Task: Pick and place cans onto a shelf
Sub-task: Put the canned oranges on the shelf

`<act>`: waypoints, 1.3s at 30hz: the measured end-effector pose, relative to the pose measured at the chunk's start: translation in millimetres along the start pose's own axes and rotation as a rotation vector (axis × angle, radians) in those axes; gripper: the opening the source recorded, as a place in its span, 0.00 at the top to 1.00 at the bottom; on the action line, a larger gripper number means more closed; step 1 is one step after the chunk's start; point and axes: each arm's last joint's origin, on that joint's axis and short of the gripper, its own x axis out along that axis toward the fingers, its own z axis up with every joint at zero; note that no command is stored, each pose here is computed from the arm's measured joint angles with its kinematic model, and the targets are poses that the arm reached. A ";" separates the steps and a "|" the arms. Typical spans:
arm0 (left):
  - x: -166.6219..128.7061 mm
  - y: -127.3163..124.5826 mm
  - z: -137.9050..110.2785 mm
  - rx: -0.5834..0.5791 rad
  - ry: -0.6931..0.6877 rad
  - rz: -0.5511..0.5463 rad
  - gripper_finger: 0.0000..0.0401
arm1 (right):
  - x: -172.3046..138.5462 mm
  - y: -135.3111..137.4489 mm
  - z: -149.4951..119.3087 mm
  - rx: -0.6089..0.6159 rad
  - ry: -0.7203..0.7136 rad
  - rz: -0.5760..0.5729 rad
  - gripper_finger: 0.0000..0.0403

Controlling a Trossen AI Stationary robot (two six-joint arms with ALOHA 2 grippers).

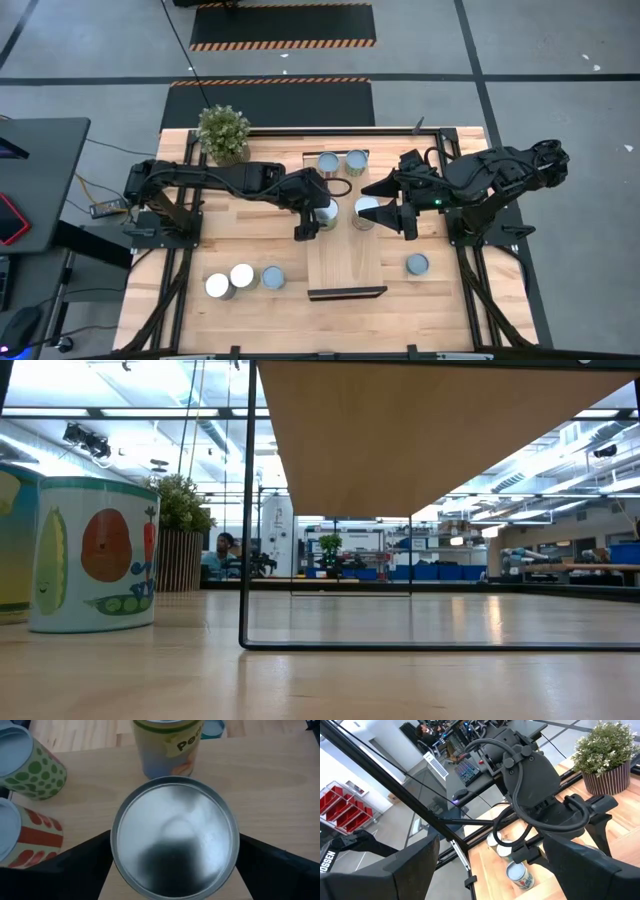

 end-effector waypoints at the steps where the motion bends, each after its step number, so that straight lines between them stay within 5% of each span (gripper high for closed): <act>1: -0.4 -1.1 0.0 0.005 -0.001 -0.006 0.02 | 0.0 0.0 0.0 0.000 0.000 0.000 0.10; 13: -36.1 -1.2 4.6 0.103 -0.102 -0.014 0.02 | 0.1 0.0 -0.1 -0.003 0.000 0.000 0.10; 18: -46.9 7.4 -4.9 0.085 -0.026 0.007 0.02 | 0.0 0.0 -0.2 -0.004 0.001 0.001 0.10; 25: -25.8 10.9 -23.1 0.059 0.109 0.026 0.02 | 0.0 -1.5 -2.0 -0.028 0.020 -0.013 0.10; 39: -14.1 26.9 -15.8 0.019 -0.008 0.248 0.02 | 1.3 -8.0 -8.4 -0.034 0.064 -0.095 0.10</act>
